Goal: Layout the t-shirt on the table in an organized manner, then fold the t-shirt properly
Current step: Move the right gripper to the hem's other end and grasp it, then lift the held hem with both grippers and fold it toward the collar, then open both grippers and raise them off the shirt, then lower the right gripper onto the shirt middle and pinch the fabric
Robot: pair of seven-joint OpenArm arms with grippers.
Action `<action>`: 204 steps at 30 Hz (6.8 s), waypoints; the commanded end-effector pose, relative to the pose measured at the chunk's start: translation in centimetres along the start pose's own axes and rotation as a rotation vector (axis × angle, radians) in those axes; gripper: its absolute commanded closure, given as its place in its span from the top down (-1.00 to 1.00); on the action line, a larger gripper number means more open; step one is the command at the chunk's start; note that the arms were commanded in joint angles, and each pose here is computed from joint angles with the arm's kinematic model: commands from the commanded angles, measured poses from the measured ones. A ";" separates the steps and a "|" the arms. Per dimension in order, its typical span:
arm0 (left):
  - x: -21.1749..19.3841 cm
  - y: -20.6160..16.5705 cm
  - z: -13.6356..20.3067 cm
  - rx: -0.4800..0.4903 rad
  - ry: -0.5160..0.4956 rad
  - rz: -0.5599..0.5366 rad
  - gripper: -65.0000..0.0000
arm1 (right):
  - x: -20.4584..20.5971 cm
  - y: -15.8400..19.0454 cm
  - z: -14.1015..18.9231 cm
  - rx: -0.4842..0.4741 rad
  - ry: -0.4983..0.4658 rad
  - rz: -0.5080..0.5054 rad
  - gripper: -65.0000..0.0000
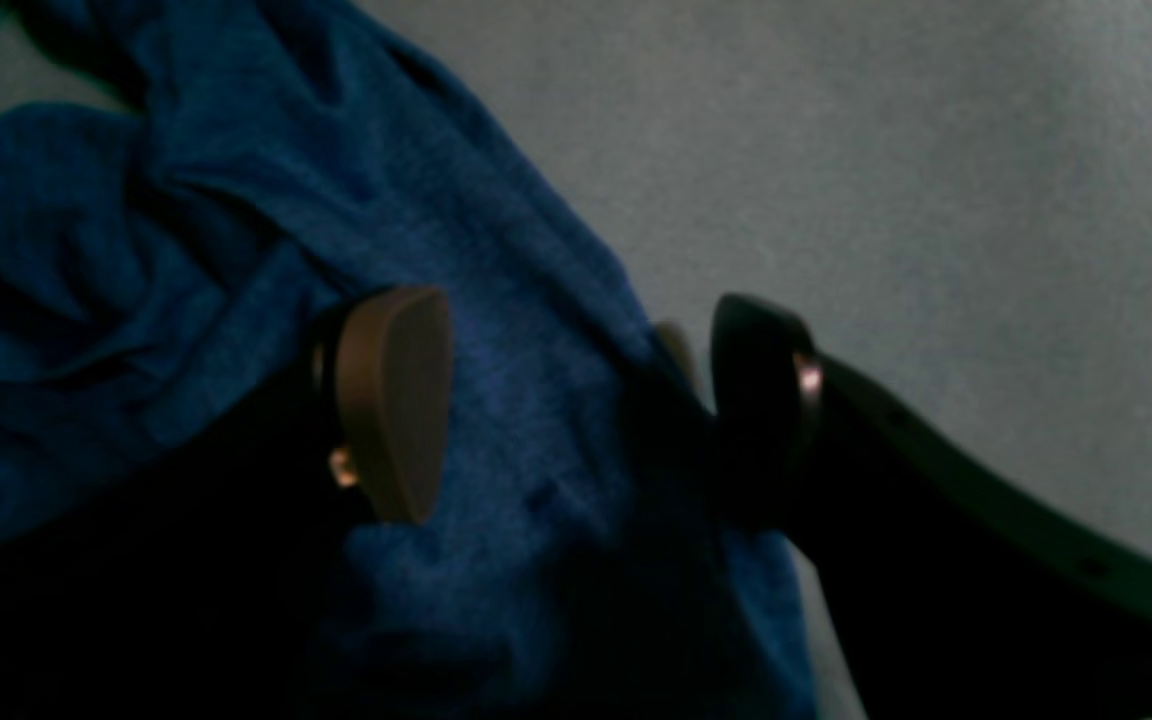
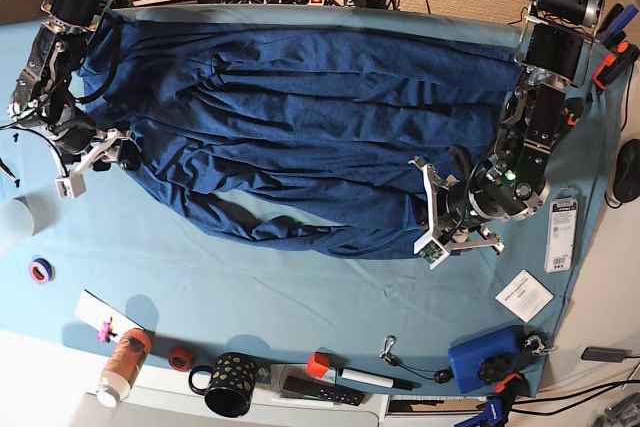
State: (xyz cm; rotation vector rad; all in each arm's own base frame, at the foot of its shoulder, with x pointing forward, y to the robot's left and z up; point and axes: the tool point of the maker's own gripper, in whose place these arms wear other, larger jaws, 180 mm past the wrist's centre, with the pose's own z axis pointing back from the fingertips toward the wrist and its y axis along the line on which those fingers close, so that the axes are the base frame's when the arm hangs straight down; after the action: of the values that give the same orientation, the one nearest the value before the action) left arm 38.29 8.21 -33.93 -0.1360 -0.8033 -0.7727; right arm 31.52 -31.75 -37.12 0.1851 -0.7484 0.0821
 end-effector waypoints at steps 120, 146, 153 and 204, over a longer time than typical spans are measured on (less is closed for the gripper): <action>-6.3 1.1 11.5 -0.251 -0.204 0.463 -1.00 | -1.3 4.1 13.0 0.101 -0.092 -0.009 -1.00; -11.2 0.6 10.8 -0.164 -0.039 0.484 -1.00 | -3.8 2.0 12.9 -0.019 0.027 0.013 -1.00; -11.4 0.5 10.8 -0.165 -0.025 0.499 -0.24 | -3.8 2.0 12.9 -0.019 0.027 0.013 -0.41; -12.1 12.7 25.1 0.213 -0.356 0.606 0.06 | 8.0 11.3 -3.0 0.207 -0.074 0.303 -0.02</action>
State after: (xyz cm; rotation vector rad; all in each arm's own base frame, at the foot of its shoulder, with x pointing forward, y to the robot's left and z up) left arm 26.04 33.70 -24.36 -0.3278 -1.0543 -0.0541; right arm 36.62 -19.76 -34.30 0.2770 -0.7700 0.4339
